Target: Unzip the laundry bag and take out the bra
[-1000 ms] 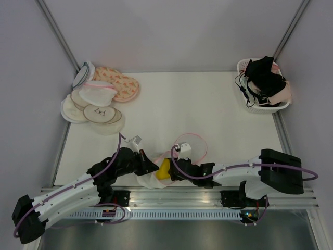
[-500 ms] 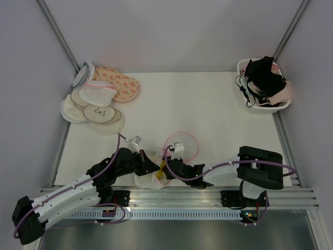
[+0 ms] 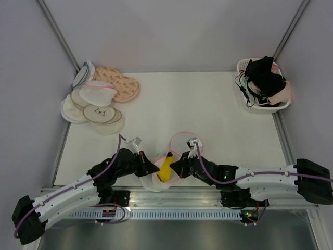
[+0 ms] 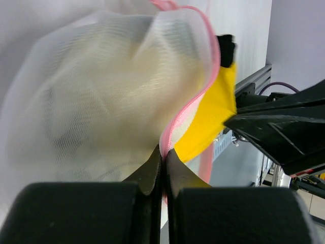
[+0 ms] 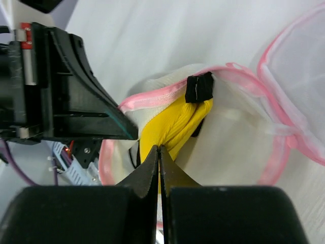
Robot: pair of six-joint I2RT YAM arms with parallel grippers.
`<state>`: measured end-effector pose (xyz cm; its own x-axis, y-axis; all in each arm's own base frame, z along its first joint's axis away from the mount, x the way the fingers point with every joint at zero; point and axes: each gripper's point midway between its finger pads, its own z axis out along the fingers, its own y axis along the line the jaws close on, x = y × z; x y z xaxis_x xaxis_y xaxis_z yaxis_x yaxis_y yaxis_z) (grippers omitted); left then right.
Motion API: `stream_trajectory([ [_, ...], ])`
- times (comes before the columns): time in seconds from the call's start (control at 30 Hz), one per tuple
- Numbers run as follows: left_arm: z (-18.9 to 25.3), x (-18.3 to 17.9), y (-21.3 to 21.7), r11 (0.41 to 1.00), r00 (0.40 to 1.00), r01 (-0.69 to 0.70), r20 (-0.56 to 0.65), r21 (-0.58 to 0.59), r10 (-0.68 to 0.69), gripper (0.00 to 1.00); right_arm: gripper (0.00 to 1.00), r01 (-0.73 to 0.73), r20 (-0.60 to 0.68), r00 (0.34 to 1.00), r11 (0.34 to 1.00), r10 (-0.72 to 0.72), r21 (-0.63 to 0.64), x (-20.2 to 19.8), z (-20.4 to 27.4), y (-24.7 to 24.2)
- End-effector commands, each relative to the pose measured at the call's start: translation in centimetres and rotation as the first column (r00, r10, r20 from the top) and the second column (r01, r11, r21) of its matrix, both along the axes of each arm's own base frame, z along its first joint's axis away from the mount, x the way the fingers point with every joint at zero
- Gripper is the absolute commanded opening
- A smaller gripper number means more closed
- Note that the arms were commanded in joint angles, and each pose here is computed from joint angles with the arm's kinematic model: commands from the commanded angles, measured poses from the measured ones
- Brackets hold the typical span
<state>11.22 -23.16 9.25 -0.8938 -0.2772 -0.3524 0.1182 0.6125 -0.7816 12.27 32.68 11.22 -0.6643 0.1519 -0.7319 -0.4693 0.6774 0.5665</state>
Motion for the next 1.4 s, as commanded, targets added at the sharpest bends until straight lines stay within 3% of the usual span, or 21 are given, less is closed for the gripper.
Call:
stream_trajectory([
  [0.0, 0.3, 0.3, -0.3, 1.0, 1.0, -0.02, -0.008, -0.016, 0.02, 0.02, 0.0, -0.047, 0.026, 0.999, 0.996, 0.045, 0.075, -0.9, 1.6, -0.7],
  [0.23, 0.0, 0.4, -0.1, 1.0, 1.0, -0.028, -0.012, -0.007, 0.028, 0.02, 0.0, 0.048, 0.08, 0.995, 0.974, -0.067, 0.222, 0.0, 5.7, -4.4],
  [0.5, 0.0, 0.5, -0.3, 1.0, 0.999, -0.028, -0.016, -0.001, 0.028, 0.02, 0.0, 0.073, 0.202, 0.958, 0.856, -0.203, 0.512, 0.9, 14.6, -8.6],
  [0.67, 0.1, 0.6, -0.6, 1.0, 1.0, -0.021, -0.02, 0.002, 0.021, 0.02, 0.0, 0.166, 0.236, 0.911, 0.825, -0.338, 0.54, 2.7, 18.5, -10.5],
  [0.8, 0.3, 0.7, -0.7, 1.0, 1.0, -0.019, -0.016, -0.001, 0.019, 0.02, 0.0, 0.431, 0.272, 0.771, 0.786, -0.575, 0.443, 6.1, 21.3, -14.6],
  [0.83, 0.4, 0.7, -0.7, 1.0, 1.0, -0.017, -0.013, -0.001, 0.017, 0.02, 0.0, 0.52, 0.318, 0.702, 0.763, -0.638, 0.383, 7.1, 21.7, -16.3],
  [0.9, 0.5, 0.7, -0.8, 1.0, 1.0, -0.012, -0.011, -0.002, 0.012, 0.02, 0.01, 0.596, 0.353, 0.63, 0.722, -0.692, 0.351, 8.0, 24.3, -17.1],
  [0.93, 0.6, 0.7, -0.8, 1.0, 1.0, -0.012, -0.012, -0.001, 0.012, 0.02, 0.0, 0.645, 0.417, 0.589, 0.714, -0.692, 0.274, 8.7, 24.3, -17.2],
  [0.97, 0.7, 0.7, -0.9, 1.0, 1.0, -0.007, -0.01, -0.002, 0.007, 0.02, 0.0, 0.68, 0.406, 0.543, 0.668, -0.735, 0.301, 9.6, 26.7, -18.4],
  [1.03, 1.0, 0.8, -1.0, 1.0, 1.0, -0.006, -0.008, -0.006, 0.006, 0.02, 0.0, 0.732, 0.455, 0.507, 0.645, -0.732, 0.221, 11.3, 27.1, -18.6],
  [1.17, 1.4, 0.8, -1.3, 1.0, 1.0, 0.006, -0.003, -0.009, -0.006, 0.02, 0.01, 0.84, 0.465, 0.398, 0.518, -0.79, 0.162, 17.4, 29.7, -23.1],
  [1.23, 1.6, 0.8, -1.3, 1.0, 1.0, 0.009, 0.003, -0.008, -0.009, 0.02, 0.0, 0.871, 0.485, 0.381, 0.481, -0.787, 0.097, 20.4, 29.1, -24.2],
  [1.27, 1.8, 0.8, -1.3, 1.0, 1.0, 0.011, 0.004, -0.009, -0.011, 0.02, 0.0, 0.909, 0.485, 0.312, 0.405, -0.817, 0.097, 21.8, 30.2, -27.2],
  [1.3, 1.8, 0.8, -1.4, 1.0, 1.0, 0.016, 0.002, -0.007, -0.016, 0.02, 0.0, 0.901, 0.483, 0.332, 0.424, -0.81, 0.092, 23.1, 30.4, -27.5],
  [1.33, 2.0, 0.8, -1.5, 1.0, 1.0, 0.019, 0.005, -0.009, -0.019, 0.02, 0.01, 0.916, 0.482, 0.326, 0.399, -0.813, 0.052, 25.1, 29.5, -28.4],
  [1.37, 2.1, 0.7, -1.5, 1.0, 1.0, 0.027, 0.003, -0.011, -0.027, 0.02, 0.0, 0.948, 0.478, 0.244, 0.311, -0.844, 0.067, 26.1, 30.6, -32.1],
])
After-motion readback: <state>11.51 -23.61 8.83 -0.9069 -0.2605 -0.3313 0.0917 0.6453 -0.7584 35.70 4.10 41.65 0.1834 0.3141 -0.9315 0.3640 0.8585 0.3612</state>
